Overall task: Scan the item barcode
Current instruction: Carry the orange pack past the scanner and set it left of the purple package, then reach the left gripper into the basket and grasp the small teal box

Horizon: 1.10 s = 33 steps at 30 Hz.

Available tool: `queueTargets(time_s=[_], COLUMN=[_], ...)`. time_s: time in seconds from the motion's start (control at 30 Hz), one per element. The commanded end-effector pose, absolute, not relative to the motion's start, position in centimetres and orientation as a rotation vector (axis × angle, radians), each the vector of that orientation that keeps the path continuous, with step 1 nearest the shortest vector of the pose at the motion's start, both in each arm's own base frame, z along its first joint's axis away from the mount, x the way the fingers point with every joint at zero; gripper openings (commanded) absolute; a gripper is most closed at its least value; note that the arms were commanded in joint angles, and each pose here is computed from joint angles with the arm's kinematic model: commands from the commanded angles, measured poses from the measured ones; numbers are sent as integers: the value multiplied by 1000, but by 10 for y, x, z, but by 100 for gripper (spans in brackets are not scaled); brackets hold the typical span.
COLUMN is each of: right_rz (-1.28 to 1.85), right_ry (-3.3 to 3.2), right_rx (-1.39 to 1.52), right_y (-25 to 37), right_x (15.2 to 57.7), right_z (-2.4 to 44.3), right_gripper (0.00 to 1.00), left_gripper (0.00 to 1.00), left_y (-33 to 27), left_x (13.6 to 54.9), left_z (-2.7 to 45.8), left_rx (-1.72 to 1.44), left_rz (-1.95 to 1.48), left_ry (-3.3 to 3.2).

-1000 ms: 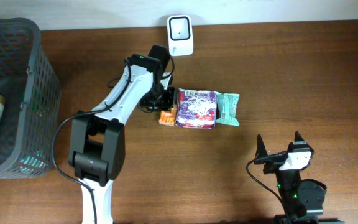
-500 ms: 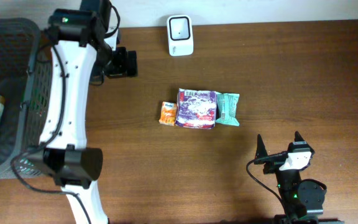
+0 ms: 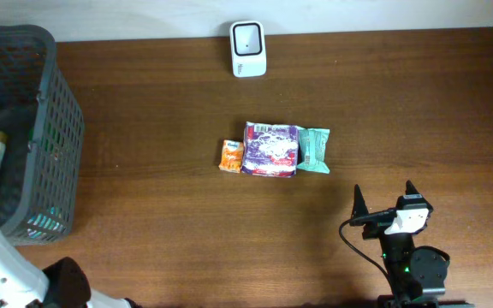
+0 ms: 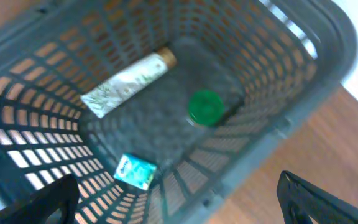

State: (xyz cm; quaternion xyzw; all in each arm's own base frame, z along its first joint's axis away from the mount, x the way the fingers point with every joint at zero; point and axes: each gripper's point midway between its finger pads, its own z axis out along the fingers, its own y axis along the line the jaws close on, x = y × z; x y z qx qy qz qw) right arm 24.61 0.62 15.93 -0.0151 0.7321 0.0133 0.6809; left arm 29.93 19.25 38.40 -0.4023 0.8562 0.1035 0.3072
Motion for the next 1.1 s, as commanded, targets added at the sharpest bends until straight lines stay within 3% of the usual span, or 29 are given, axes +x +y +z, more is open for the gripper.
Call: queueTargets(time_s=[0.0, 0.4, 0.67, 0.9, 1.07], right_rz=[38, 38, 38, 38, 38], right_ry=[1647, 1647, 1647, 1647, 1647], right_rx=[-51, -51, -51, -51, -51], right_y=[10, 10, 10, 10, 10], right_x=[246, 246, 246, 246, 246], right_z=[156, 156, 156, 156, 156], right_gripper=[99, 99, 99, 99, 99], left_gripper=[99, 99, 99, 99, 99], left_y=[224, 267, 293, 284, 272], left_x=[290, 302, 257, 265, 254], left_z=[379, 279, 233, 200, 145], left_rx=[-1198, -1402, -1665, -1679, -1662], left_rz=[303, 335, 452, 283, 245], left_ry=[2205, 2474, 2517, 2575, 2739])
